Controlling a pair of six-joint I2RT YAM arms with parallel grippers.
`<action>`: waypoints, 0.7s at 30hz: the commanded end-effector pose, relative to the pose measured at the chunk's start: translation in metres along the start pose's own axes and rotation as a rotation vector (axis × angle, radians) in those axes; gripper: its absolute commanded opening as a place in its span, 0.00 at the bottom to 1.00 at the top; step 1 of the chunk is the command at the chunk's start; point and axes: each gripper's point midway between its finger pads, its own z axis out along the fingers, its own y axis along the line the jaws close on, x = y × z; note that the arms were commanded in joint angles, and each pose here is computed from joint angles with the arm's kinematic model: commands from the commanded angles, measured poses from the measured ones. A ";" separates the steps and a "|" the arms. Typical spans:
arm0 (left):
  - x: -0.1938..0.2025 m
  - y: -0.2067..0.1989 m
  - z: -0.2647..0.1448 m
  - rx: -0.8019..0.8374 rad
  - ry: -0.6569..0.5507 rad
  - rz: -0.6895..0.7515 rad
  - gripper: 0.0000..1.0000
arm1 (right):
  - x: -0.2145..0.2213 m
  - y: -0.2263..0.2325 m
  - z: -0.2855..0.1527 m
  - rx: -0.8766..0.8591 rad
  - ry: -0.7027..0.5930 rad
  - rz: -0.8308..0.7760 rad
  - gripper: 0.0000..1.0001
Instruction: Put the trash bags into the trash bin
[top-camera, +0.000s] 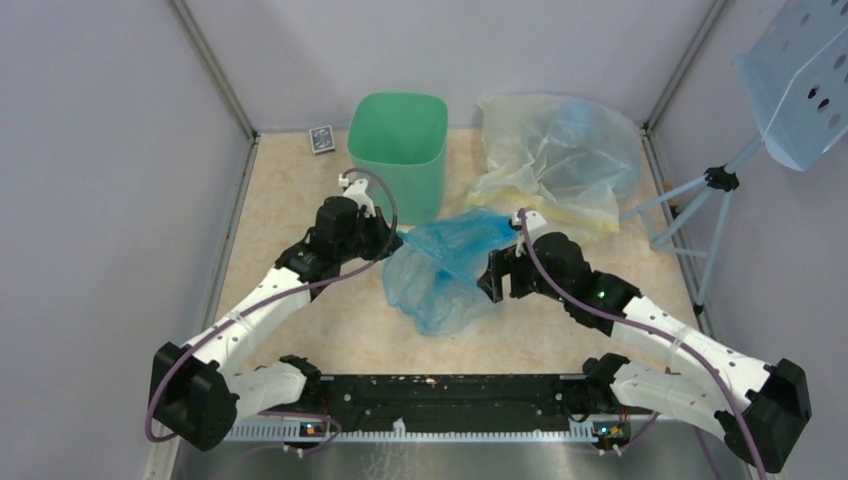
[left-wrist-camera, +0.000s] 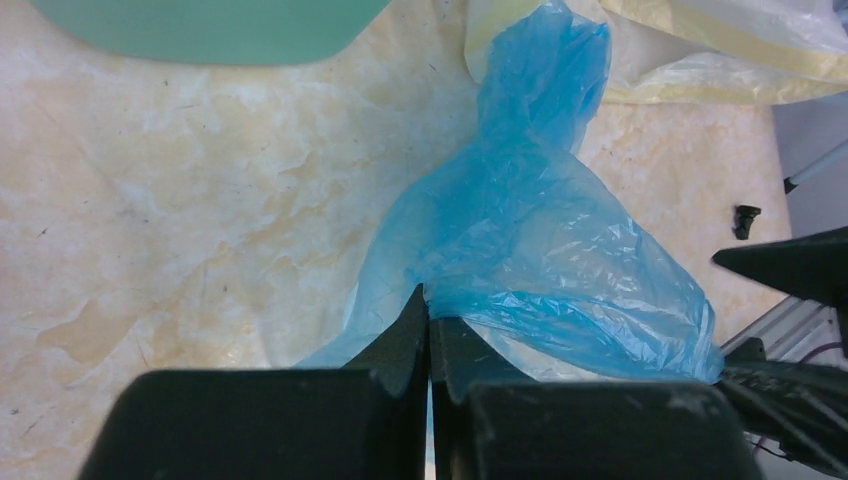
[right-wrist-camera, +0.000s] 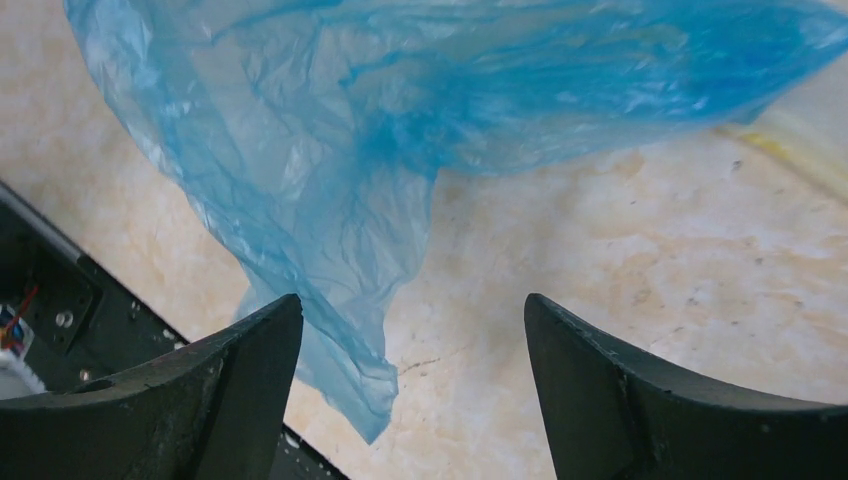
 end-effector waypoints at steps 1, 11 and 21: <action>-0.007 -0.008 0.003 0.074 -0.015 -0.047 0.00 | 0.003 0.034 0.002 -0.170 -0.032 0.004 0.82; -0.001 0.007 0.017 0.041 0.010 -0.086 0.00 | 0.006 0.039 -0.014 -0.215 -0.093 -0.031 0.84; -0.007 0.001 0.013 0.066 0.002 -0.106 0.00 | 0.035 0.063 0.011 -0.166 -0.073 -0.068 0.86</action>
